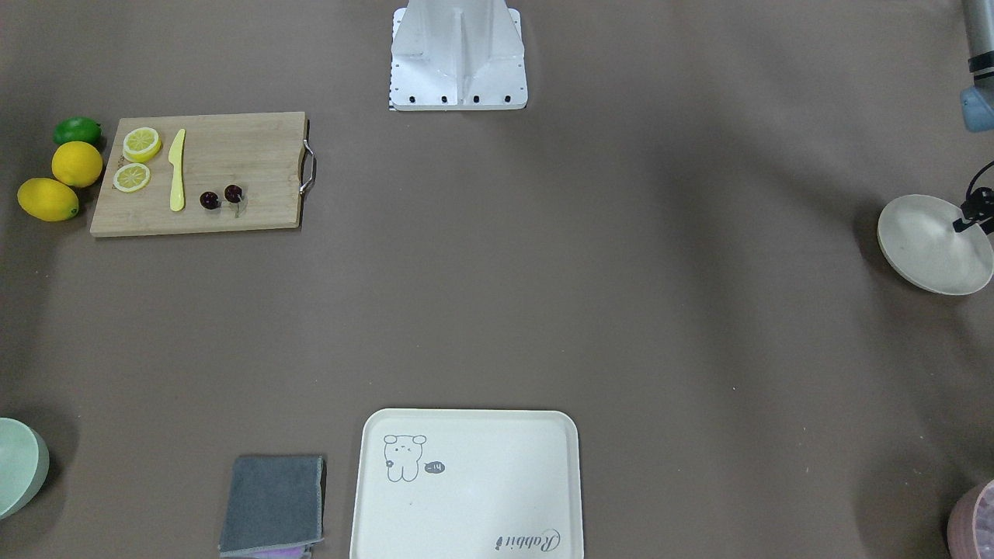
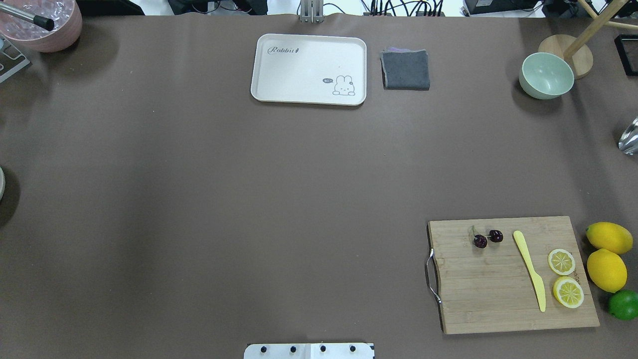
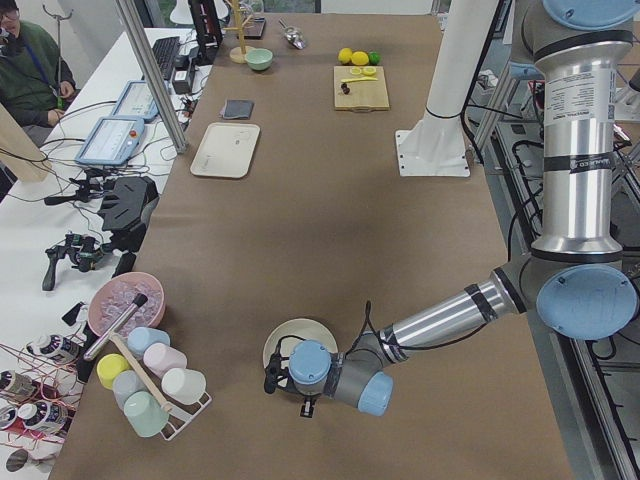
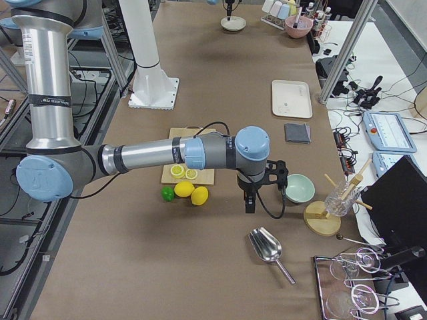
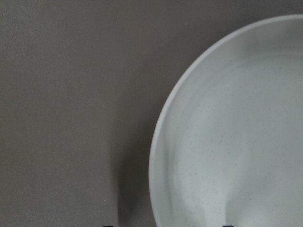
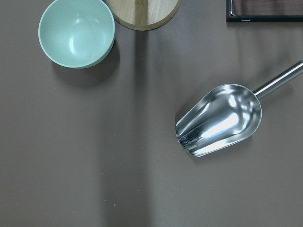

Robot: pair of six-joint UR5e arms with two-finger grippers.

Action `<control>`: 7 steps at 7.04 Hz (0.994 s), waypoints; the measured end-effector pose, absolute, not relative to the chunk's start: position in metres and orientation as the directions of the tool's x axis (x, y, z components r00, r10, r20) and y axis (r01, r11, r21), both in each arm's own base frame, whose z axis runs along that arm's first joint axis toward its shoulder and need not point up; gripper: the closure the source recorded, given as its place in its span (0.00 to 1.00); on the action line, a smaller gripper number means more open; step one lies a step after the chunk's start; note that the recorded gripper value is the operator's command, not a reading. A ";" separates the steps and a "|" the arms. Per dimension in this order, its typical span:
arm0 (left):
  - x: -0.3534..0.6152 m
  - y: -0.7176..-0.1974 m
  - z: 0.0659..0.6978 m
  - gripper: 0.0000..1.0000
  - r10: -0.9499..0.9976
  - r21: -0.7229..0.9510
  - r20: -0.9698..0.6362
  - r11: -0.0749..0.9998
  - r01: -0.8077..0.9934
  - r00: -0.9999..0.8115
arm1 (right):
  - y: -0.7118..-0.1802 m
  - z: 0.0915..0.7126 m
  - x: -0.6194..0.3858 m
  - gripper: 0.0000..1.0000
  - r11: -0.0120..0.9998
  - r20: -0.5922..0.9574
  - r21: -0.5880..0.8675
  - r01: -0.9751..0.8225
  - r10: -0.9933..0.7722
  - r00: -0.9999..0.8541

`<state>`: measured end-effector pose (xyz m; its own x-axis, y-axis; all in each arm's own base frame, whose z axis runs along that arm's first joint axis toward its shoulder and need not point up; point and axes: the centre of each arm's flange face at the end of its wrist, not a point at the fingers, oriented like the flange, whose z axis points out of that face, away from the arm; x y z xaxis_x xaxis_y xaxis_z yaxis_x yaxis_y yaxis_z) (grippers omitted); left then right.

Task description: Place red cherry on plate

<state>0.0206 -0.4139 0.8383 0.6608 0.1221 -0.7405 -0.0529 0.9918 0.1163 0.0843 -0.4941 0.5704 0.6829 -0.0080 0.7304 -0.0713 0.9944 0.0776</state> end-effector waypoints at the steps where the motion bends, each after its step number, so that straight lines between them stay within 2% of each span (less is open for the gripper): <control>1: 0.020 -0.413 0.837 1.00 0.126 0.121 -0.740 0.991 -0.054 0.660 | -0.494 0.570 0.084 0.00 0.994 0.730 0.078 -0.072 -0.008 0.683; 7: 0.001 -0.467 0.790 1.00 0.090 0.128 -0.783 0.992 0.019 0.615 | -0.494 0.570 0.085 0.00 0.994 0.730 0.079 -0.072 -0.008 0.683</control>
